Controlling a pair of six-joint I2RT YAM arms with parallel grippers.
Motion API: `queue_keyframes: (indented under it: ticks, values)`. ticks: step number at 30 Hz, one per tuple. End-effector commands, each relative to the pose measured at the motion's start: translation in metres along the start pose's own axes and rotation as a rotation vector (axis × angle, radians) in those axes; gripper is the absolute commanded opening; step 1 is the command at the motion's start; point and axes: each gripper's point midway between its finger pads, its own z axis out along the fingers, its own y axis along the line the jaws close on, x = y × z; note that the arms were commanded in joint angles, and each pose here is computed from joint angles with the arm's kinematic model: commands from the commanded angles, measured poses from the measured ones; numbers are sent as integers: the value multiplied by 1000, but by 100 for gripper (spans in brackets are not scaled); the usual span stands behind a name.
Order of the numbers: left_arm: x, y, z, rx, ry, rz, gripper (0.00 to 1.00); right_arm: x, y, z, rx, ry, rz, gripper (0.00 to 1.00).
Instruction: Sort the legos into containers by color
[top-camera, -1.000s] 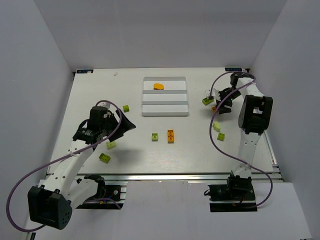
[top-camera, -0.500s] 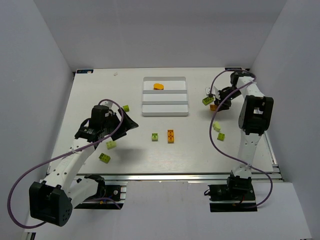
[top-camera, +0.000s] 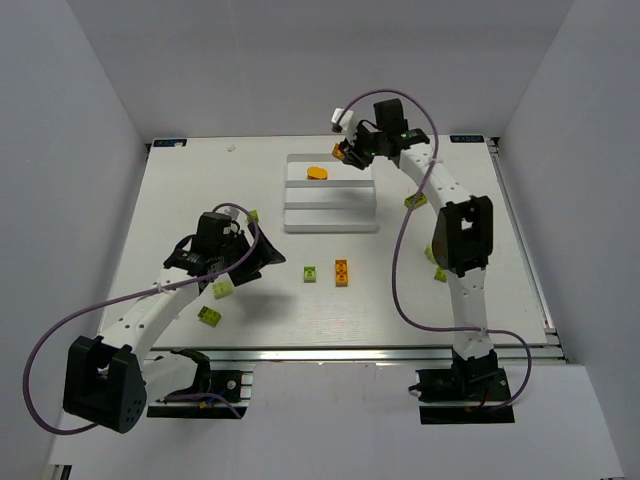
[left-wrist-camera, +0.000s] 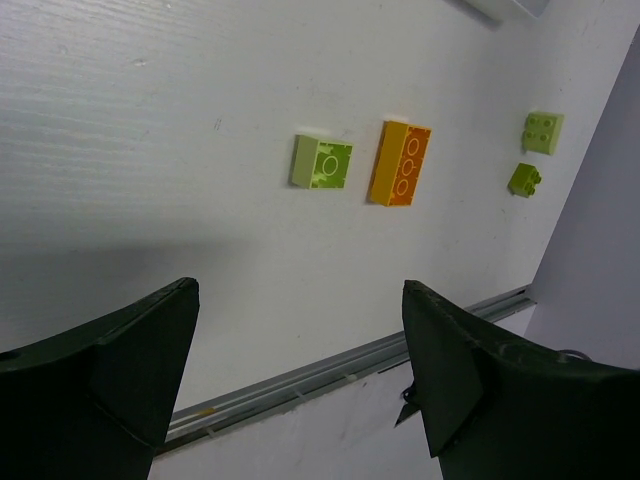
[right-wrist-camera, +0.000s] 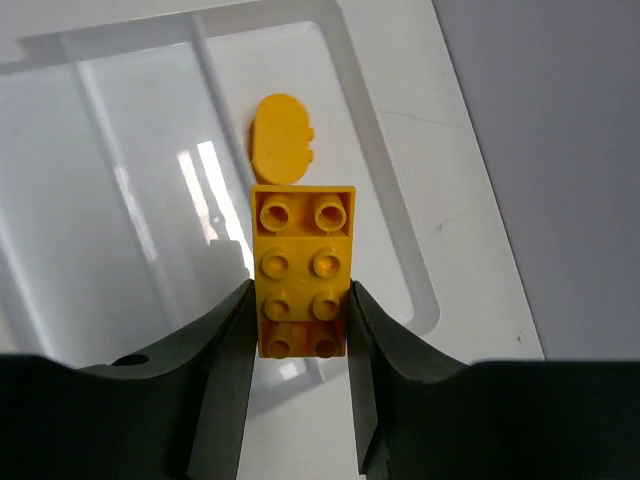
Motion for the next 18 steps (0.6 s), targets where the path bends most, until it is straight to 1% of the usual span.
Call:
queue_keyframes:
  ticks: [1, 2, 3, 5, 9, 10, 12, 13, 15, 16, 18]
  values:
    - [-7, -20, -4, 56, -35, 41, 92, 15, -49, 28, 189, -9, 164, 13]
    - [-8, -20, -4, 58, -38, 38, 92, 21, -54, 32, 225, 3, 189, 14]
    - [-6, -24, -3, 69, -35, 46, 92, 16, -63, 36, 267, -26, 178, 15]
    - [-4, -26, -2, 76, -34, 49, 92, 27, -65, 46, 293, -16, 189, 18]
    - [-2, -33, 1, 88, -21, 67, 92, 33, -63, 63, 298, -16, 168, 30]
    - [-1, -36, 2, 92, -18, 81, 92, 36, -62, 67, 294, -13, 168, 37]
    - [-4, -44, 4, 102, -19, 97, 92, 41, -58, 71, 286, -5, 169, 45]
    - [-1, -46, 7, 99, -8, 111, 92, 42, -58, 72, 288, -7, 168, 56]
    - [-2, -60, 10, 112, -3, 142, 92, 44, -53, 75, 277, -3, 172, 67]
    - [0, -60, 18, 96, 14, 148, 92, 45, -52, 75, 273, 0, 177, 73]
    - [0, -77, 23, 103, 22, 187, 92, 45, -54, 71, 274, -5, 192, 74]
